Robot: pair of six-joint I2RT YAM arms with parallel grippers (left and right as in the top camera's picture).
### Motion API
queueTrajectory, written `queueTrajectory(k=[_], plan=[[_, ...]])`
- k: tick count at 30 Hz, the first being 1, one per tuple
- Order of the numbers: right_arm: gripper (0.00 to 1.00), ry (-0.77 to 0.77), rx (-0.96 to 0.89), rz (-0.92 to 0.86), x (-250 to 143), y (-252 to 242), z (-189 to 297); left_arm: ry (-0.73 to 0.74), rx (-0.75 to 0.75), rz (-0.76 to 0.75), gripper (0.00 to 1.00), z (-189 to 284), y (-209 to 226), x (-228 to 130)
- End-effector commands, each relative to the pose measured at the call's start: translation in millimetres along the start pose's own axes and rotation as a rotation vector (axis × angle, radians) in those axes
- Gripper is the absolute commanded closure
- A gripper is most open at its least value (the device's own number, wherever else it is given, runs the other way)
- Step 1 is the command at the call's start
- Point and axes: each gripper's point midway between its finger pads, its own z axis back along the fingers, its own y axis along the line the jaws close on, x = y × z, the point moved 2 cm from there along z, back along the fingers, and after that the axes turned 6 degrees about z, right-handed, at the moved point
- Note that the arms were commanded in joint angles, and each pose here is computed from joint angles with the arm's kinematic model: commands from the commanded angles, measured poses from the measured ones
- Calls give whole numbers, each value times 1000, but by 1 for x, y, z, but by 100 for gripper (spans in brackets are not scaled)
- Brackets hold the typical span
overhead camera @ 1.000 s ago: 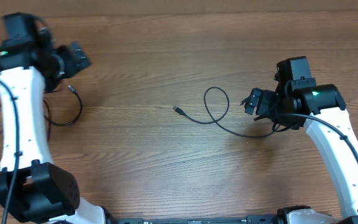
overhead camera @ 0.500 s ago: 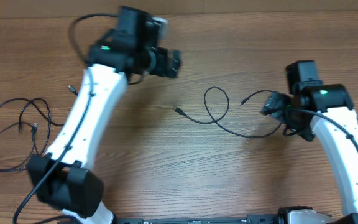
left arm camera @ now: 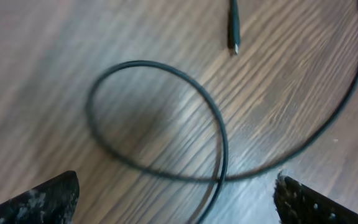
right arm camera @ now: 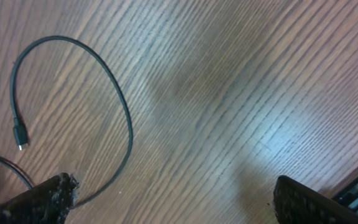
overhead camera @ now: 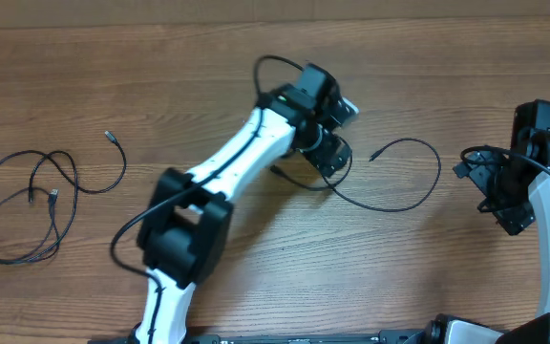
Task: Untangle cables
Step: 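Swing the left gripper rightward toward the center-right cable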
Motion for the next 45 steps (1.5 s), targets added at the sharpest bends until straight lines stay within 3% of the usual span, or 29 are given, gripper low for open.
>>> queueTrajectory(k=[1, 6, 11, 16, 29, 36, 40, 45], plan=[[0, -12, 18, 28, 4, 2, 4, 51, -44, -90, 0, -31, -18, -12], [0, -13, 18, 28, 4, 2, 4, 100, -64, -238, 8, -54, -40, -23], [0, -12, 17, 36, 4, 2, 3, 138, 36, -297, 9, -64, -39, -30], [0, -11, 16, 36, 4, 2, 3, 166, 55, -307, 10, -70, -39, -37], [0, -11, 16, 36, 4, 2, 3, 247, 74, -341, 31, -77, -52, -60], [0, -12, 16, 62, 4, 2, 3, 289, 140, -386, 30, -84, -55, -74], [0, -17, 19, 62, 5, 3, 3, 300, 153, -407, 36, -85, -60, -77], [0, -19, 21, 61, 6, 3, 3, 315, 167, -420, 54, -84, -63, -80]])
